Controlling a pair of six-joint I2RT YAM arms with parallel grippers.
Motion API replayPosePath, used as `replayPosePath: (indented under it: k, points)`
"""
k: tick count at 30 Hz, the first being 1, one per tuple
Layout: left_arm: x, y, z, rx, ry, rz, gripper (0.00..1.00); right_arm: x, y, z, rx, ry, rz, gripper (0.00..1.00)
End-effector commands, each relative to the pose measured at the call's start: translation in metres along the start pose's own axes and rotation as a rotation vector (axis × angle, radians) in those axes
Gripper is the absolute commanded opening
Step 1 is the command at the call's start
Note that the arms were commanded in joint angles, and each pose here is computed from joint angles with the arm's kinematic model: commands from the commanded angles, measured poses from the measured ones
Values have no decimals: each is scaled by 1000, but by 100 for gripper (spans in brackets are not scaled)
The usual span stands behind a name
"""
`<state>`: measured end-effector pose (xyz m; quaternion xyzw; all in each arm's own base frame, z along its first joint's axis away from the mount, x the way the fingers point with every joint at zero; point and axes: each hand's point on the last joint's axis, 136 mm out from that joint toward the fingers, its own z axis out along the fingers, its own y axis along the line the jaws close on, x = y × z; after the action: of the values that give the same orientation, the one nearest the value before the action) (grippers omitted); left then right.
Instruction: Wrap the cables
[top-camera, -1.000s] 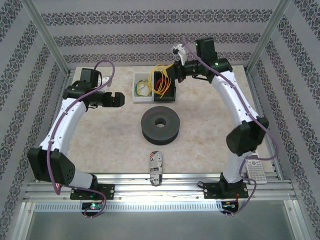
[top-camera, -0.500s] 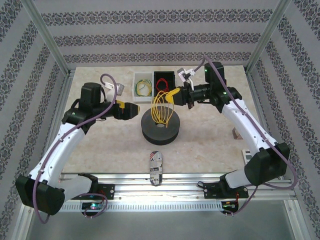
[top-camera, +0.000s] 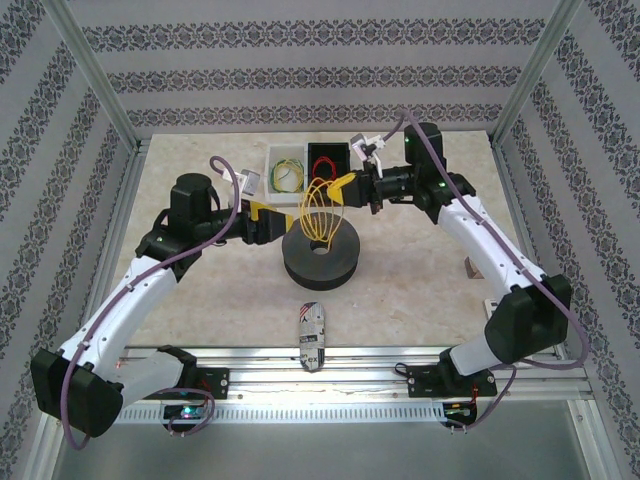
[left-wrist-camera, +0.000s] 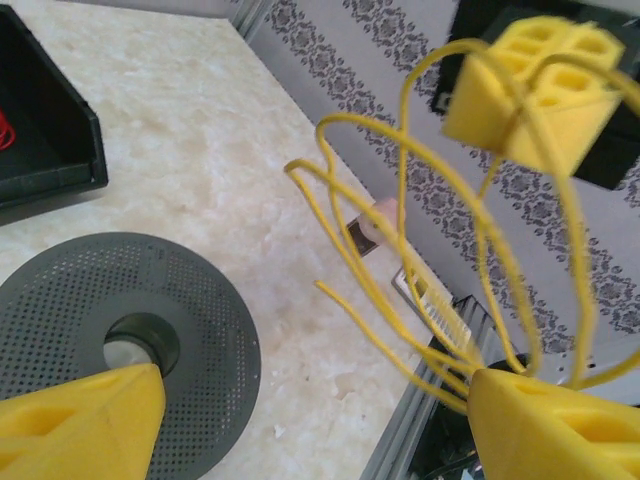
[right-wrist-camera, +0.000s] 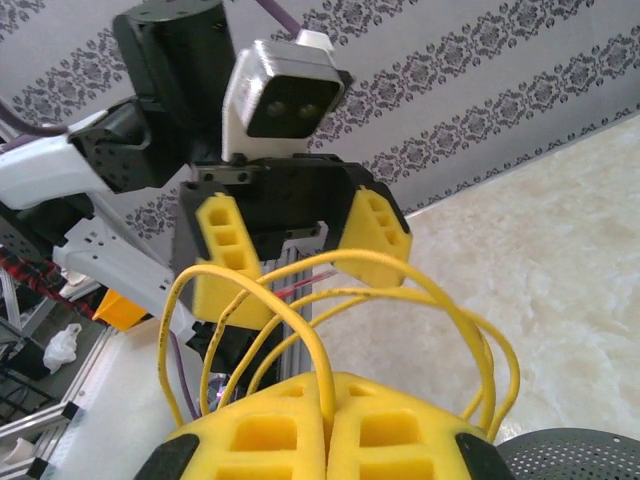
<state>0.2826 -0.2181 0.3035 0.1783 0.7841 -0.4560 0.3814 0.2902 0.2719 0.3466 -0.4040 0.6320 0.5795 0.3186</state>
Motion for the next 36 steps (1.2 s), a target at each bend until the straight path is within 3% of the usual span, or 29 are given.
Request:
replayPosePath:
  k: [1, 16, 36]
  points:
    - [-10, -15, 2, 60, -37, 37, 79, -18, 5, 4, -21, -16, -68, 0]
    - [0, 5, 19, 40, -9, 10, 68, -23, -6, 14, -40, -19, -57, 0]
    - [13, 12, 5, -40, 12, 30, 67, -29, -40, 3, 26, -76, -8, 0]
